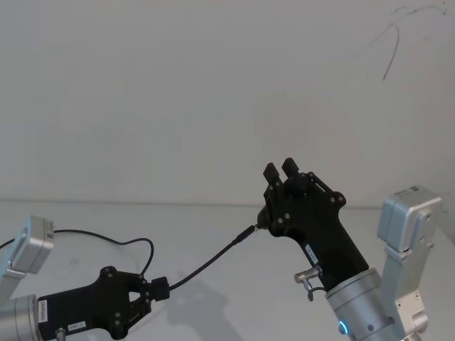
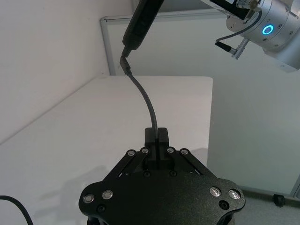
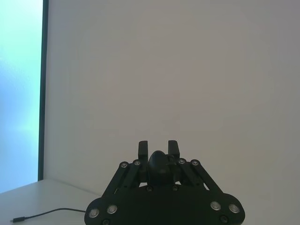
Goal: Pick up the data cable with the one hand.
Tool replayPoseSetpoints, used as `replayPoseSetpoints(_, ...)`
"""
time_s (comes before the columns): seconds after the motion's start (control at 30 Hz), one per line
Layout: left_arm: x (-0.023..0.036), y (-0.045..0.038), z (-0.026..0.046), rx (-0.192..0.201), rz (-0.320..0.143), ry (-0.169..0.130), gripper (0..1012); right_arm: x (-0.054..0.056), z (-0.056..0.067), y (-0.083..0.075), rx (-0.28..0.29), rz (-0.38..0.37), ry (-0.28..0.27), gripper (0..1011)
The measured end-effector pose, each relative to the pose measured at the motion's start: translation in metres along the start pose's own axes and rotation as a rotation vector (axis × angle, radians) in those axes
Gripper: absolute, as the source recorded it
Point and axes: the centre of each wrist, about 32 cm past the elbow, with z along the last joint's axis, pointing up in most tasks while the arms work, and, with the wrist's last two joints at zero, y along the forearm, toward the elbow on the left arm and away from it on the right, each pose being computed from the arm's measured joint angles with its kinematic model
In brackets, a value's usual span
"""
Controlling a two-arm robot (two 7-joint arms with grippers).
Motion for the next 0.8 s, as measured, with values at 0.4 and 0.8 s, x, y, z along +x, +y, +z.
replayPoseSetpoints(0.4,0.0000,0.0000,0.0000,0.000,0.000,0.000,40,0.0001,0.0001,0.0003,0.010,-0.004,-0.014,251)
replayPoseSetpoints(0.8,0.0000,0.0000,0.0000,0.000,0.000,0.000,40,-0.0013,0.0006,-0.0005,0.006,0.012,-0.005,251)
